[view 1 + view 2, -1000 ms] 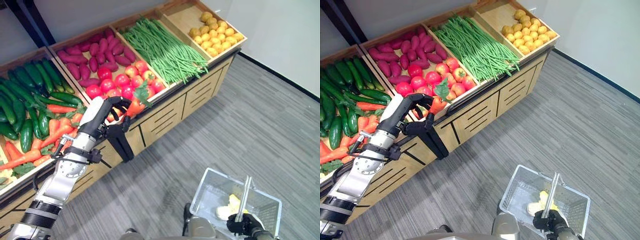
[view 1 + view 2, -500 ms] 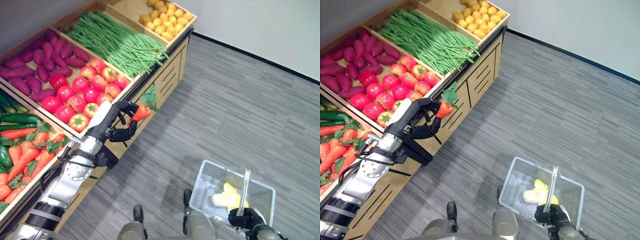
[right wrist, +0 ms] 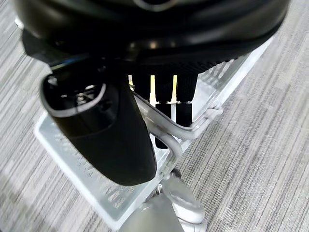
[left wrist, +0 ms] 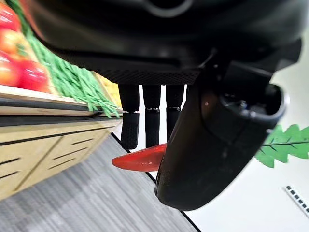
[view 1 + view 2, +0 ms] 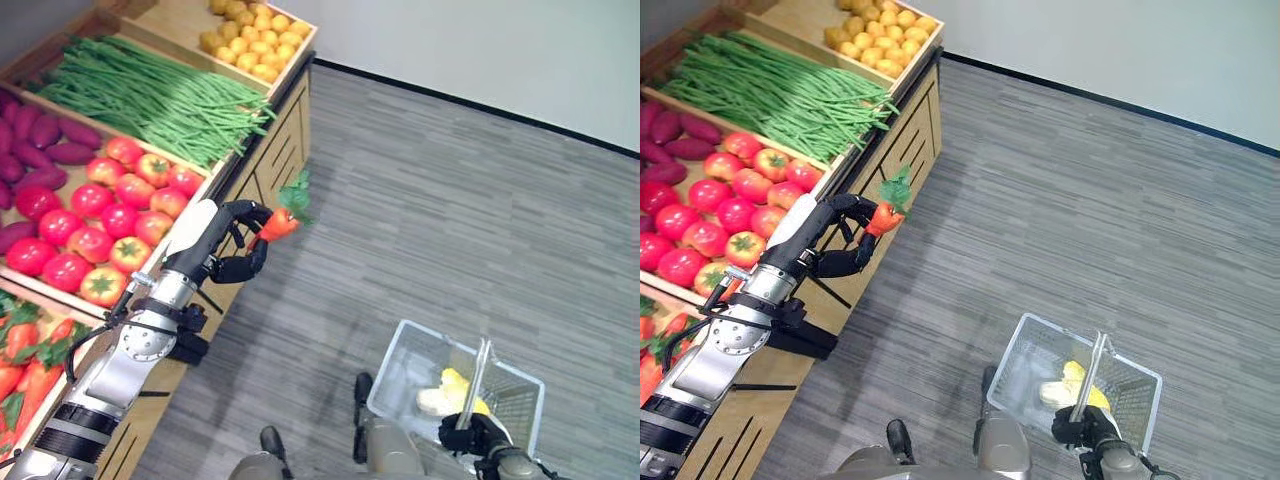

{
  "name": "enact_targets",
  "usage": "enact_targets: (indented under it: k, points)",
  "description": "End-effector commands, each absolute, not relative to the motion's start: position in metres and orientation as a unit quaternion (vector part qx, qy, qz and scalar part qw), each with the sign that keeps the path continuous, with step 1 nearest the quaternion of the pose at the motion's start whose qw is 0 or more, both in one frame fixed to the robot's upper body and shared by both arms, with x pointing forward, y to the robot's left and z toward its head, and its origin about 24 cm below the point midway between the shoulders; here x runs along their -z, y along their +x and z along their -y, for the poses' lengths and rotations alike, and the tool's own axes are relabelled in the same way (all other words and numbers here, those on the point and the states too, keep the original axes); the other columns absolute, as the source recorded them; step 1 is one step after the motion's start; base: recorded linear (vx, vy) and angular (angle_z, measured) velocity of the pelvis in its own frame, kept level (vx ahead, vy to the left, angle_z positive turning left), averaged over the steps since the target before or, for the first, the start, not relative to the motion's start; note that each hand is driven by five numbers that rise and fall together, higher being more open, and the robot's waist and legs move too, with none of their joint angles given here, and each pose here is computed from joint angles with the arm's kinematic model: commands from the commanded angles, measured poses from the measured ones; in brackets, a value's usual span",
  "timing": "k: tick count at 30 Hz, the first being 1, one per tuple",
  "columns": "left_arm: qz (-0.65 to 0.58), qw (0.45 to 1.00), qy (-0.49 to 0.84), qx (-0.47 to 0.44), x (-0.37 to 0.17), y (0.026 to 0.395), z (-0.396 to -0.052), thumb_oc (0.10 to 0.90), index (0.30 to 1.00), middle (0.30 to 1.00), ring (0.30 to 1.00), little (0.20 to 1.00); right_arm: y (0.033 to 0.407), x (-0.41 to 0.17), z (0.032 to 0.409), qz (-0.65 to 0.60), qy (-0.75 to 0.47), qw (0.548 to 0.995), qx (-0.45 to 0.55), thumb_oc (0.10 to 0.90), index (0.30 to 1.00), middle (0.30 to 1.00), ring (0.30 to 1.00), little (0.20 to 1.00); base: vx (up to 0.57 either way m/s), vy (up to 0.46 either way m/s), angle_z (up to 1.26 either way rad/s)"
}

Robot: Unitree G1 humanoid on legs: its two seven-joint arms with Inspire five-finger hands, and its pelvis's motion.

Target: Get the vegetables into the basket

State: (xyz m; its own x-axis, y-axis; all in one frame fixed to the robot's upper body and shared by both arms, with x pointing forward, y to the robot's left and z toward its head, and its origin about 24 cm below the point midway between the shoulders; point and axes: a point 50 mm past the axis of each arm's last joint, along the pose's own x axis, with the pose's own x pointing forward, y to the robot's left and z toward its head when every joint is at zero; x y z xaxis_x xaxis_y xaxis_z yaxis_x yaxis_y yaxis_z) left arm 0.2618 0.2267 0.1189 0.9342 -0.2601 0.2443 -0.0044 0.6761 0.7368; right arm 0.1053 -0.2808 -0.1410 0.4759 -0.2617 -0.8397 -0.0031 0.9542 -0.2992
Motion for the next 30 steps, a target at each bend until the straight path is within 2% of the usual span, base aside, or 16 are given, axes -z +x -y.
enact_targets:
  k: [1,9,12,17,30]
  points:
    - [0.305,0.872,0.381,0.039,-0.179,0.262,-0.223,0.4,0.3,0.3,0.3,0.3,0.095,0.137,0.295,-0.515,-0.185,0.835,0.057,0.4,0.3,0.3,0.3,0.3,0.0,0.001,-0.52]
    - [0.293,0.88,0.37,0.047,-0.171,0.264,-0.219,0.4,0.3,0.3,0.3,0.3,0.086,0.139,0.296,-0.524,-0.181,0.83,0.06,0.4,0.3,0.3,0.3,0.3,0.05,-0.134,-0.49]
    - [0.284,0.888,0.358,0.053,-0.166,0.267,-0.216,0.4,0.3,0.3,0.3,0.3,0.076,0.138,0.304,-0.534,-0.181,0.822,0.077,0.4,0.3,0.3,0.3,0.3,0.01,-0.213,-0.19]
    - [0.285,0.893,0.343,0.057,-0.163,0.269,-0.212,0.4,0.3,0.3,0.3,0.3,0.079,0.131,0.32,-0.533,-0.199,0.817,0.089,0.4,0.3,0.3,0.3,0.3,-0.04,-0.187,-0.11]
    - [0.301,0.882,0.355,0.068,-0.17,0.263,-0.209,0.4,0.3,0.3,0.3,0.3,0.076,0.13,0.324,-0.537,-0.185,0.816,0.11,0.4,0.3,0.3,0.3,0.3,0.06,0.085,-0.54]
